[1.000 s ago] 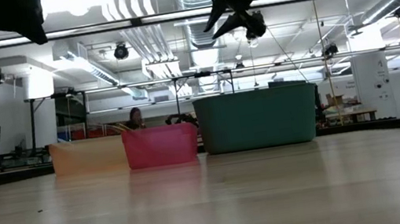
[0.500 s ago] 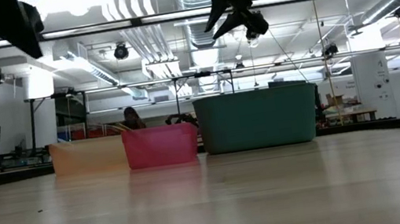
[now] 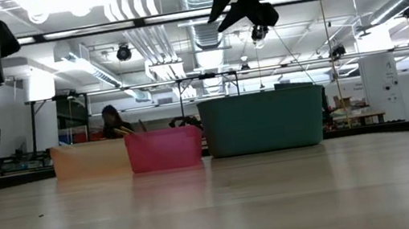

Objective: Sort silverware by color (type)
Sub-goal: Put the black fork into the green bin

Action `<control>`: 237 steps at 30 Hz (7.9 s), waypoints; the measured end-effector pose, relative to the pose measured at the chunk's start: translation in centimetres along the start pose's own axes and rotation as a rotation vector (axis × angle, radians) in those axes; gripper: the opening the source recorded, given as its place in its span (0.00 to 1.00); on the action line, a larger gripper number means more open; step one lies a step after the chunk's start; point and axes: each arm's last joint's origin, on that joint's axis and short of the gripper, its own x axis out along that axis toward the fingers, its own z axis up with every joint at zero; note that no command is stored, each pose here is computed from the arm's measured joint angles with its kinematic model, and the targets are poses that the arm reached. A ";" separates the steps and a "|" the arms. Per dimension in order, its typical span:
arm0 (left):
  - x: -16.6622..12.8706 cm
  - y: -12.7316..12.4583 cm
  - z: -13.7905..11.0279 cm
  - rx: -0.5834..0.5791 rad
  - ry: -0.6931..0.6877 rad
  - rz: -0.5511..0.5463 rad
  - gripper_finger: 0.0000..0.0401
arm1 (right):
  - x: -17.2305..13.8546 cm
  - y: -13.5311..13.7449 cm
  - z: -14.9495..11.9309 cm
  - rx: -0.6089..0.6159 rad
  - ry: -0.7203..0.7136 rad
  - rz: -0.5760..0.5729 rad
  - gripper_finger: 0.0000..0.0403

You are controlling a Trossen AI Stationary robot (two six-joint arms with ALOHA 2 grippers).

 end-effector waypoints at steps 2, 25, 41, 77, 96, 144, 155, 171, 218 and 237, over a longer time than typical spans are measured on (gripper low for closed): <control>0.4 0.1 -0.2 -0.004 -0.007 -0.008 0.60 | 0.1 0.4 -0.4 0.002 0.009 0.008 0.24; 5.3 0.8 -2.2 -0.044 -0.022 -0.053 0.60 | 0.2 0.6 -0.5 -0.125 -0.003 -0.016 0.23; 8.5 -6.6 -2.6 0.144 0.257 -0.157 0.60 | 0.4 0.4 -0.8 -0.212 0.031 -0.034 0.23; 12.1 -12.8 -7.5 0.239 0.434 0.068 0.03 | 0.4 0.0 -1.1 -0.286 0.054 -0.084 0.23; 6.0 -9.4 -2.4 0.252 0.359 0.124 0.00 | 0.0 -0.2 -1.2 -0.361 0.054 -0.128 0.23; -5.5 9.0 19.7 0.861 0.202 0.420 0.00 | 3.3 -2.5 4.6 -0.100 0.198 0.694 0.48; -6.2 13.2 21.9 0.800 0.118 0.498 0.00 | 7.0 -3.6 5.7 -0.043 0.072 0.563 0.49; -6.5 14.3 22.6 0.764 0.067 0.526 0.00 | 7.3 -3.8 6.9 -0.048 -0.087 0.500 0.14; -19.1 22.3 20.0 0.365 -0.494 0.447 0.35 | 2.9 -11.8 11.8 0.198 -0.014 0.338 0.02; -19.8 24.2 19.8 0.366 -0.498 0.518 0.35 | -0.4 -16.5 12.1 0.277 0.360 0.087 0.02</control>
